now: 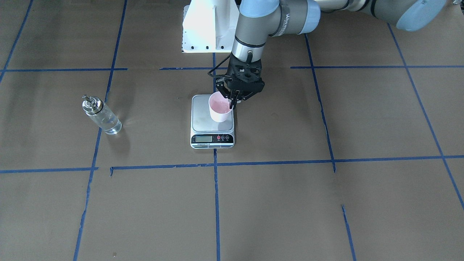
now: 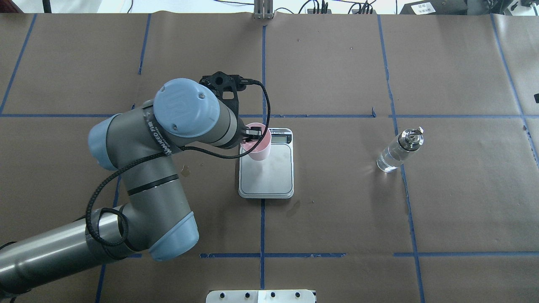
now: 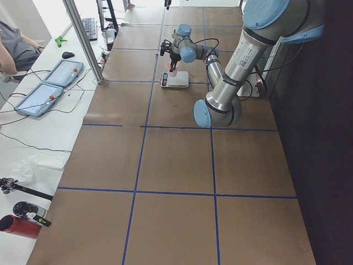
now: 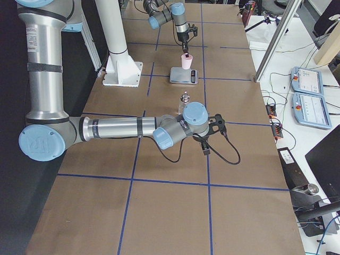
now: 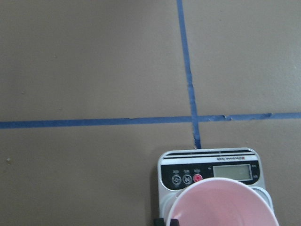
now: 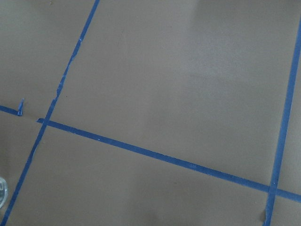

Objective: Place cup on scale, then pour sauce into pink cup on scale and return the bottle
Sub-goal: 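Carry the pink cup with the left gripper onto the scale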

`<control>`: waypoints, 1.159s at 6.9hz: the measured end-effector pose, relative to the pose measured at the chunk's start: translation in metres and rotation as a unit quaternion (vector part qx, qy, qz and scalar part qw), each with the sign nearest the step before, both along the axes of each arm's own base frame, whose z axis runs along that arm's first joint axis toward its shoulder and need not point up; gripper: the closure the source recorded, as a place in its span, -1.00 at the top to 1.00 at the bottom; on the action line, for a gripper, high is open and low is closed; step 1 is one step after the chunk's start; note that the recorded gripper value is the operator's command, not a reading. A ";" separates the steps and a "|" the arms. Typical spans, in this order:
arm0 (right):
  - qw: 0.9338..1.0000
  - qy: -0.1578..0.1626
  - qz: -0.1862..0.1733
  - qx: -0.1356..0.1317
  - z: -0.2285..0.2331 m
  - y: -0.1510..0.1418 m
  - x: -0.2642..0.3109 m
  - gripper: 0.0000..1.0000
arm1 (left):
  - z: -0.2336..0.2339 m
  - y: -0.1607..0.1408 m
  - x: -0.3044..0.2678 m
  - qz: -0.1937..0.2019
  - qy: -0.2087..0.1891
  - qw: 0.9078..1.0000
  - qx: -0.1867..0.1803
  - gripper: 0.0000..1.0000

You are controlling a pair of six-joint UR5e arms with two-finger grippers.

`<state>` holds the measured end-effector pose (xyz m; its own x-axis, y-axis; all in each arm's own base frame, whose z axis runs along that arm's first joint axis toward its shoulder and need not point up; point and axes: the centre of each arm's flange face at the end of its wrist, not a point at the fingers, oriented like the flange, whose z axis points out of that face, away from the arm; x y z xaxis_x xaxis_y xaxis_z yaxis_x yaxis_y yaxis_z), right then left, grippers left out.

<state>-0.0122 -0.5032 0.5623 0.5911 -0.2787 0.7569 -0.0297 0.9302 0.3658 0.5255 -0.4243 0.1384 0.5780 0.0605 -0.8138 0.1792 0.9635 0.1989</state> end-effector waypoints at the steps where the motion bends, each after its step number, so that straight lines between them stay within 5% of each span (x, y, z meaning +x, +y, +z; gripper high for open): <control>1: 1.000 0.000 0.000 0.000 0.000 0.000 0.000 1.00 | -0.004 0.007 0.015 0.006 -0.002 1.000 -0.005 -0.93; 6: 1.000 0.000 0.000 0.001 0.000 0.001 0.000 1.00 | 0.008 0.009 0.029 0.009 -0.014 1.000 -0.014 -0.33; 8: 1.000 0.000 0.000 0.001 0.000 0.001 0.000 1.00 | 0.009 0.010 0.028 0.010 -0.015 1.000 -0.012 0.99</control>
